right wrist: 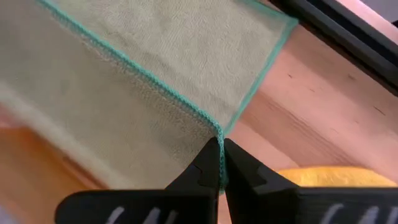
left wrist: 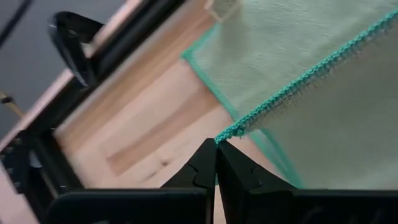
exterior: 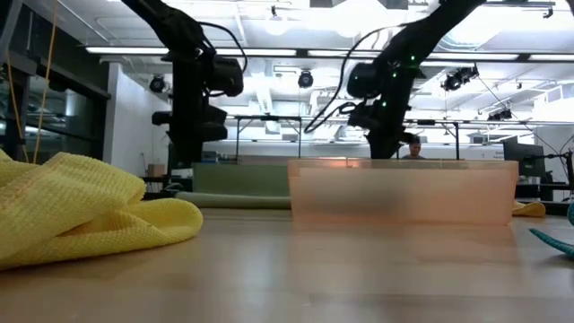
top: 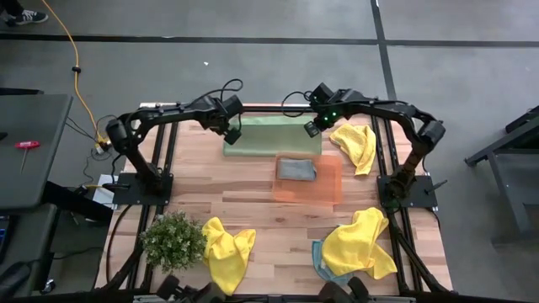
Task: Fold microfiber towels
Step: Fold the green microfiber towel
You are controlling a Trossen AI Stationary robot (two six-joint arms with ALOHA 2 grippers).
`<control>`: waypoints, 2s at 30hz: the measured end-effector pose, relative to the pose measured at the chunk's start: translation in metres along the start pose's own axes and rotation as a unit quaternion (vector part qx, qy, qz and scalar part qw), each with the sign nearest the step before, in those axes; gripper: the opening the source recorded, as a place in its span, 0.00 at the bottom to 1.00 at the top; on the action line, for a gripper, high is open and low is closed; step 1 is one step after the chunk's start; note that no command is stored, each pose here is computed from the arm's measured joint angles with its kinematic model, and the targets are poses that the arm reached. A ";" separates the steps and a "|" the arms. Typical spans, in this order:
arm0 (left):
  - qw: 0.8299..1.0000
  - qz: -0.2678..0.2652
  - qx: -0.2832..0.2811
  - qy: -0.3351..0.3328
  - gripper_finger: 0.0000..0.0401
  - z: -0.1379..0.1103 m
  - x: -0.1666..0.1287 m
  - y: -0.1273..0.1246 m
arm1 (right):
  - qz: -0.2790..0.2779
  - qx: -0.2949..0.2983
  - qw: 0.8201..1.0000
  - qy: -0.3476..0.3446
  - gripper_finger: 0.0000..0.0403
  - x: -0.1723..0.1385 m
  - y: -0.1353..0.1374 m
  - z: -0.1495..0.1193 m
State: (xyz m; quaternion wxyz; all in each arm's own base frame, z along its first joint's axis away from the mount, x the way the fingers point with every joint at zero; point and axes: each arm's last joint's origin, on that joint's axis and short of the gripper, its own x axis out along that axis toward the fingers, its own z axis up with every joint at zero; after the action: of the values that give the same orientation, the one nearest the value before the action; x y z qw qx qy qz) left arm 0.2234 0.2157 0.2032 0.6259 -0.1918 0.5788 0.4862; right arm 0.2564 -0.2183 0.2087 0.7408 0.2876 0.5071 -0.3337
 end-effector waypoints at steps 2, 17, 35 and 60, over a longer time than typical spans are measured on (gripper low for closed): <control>1.000 0.020 0.001 -0.001 0.00 0.001 0.004 0.000 | -0.008 0.004 1.000 -0.012 0.00 0.007 0.000 0.004; 0.997 0.064 -0.024 -0.021 0.01 0.009 0.020 -0.005 | -0.053 0.059 0.994 -0.072 0.00 0.022 -0.011 0.019; 0.995 0.098 -0.017 -0.020 0.01 0.010 0.027 -0.006 | -0.048 0.078 0.992 -0.088 0.00 0.022 -0.010 0.022; 0.991 0.120 0.048 -0.020 0.01 0.010 0.026 -0.005 | -0.051 0.108 0.988 -0.097 0.00 0.022 -0.010 0.023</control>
State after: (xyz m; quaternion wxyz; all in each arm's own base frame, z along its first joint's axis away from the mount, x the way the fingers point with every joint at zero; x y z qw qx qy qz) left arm 0.2290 0.2321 0.1803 0.5832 -0.0809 0.6076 0.5330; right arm 0.2672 -0.2462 0.1948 0.7333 0.3057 0.4076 -0.4503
